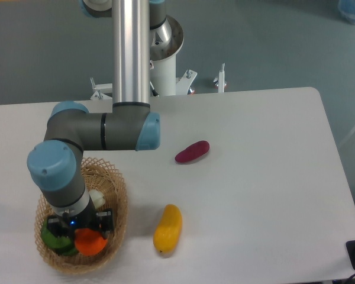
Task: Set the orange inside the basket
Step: 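Lower the orange into the basket beside the bok choy and open gripper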
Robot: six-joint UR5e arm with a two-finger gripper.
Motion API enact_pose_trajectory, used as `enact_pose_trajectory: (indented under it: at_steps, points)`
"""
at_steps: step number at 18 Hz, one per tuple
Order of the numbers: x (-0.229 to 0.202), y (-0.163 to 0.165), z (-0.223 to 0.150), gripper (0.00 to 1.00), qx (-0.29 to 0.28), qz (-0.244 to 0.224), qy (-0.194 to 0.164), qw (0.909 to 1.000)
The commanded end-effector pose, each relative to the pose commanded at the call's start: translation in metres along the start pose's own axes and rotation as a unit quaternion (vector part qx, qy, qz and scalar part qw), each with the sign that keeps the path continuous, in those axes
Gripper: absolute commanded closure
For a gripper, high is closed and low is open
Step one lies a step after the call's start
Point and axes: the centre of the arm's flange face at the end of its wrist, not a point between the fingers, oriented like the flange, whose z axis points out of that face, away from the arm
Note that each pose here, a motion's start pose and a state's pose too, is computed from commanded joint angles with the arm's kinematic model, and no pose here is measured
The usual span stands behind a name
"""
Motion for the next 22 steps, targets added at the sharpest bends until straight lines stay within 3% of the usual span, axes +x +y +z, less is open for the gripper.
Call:
enact_pose_trajectory:
  at_steps: [11, 14, 16, 22]
  points:
    - [0.001, -0.002, 0.003, 0.24, 0.000, 0.002, 0.000, 1.0000]
    - [0.001, -0.002, 0.004, 0.14, 0.000, 0.003, -0.001, 1.0000]
    - [0.001, -0.003, 0.001, 0.01, 0.002, 0.004, 0.000, 1.0000]
    - [0.001, -0.005, -0.018, 0.00, 0.017, 0.024, 0.001, 0.9996]
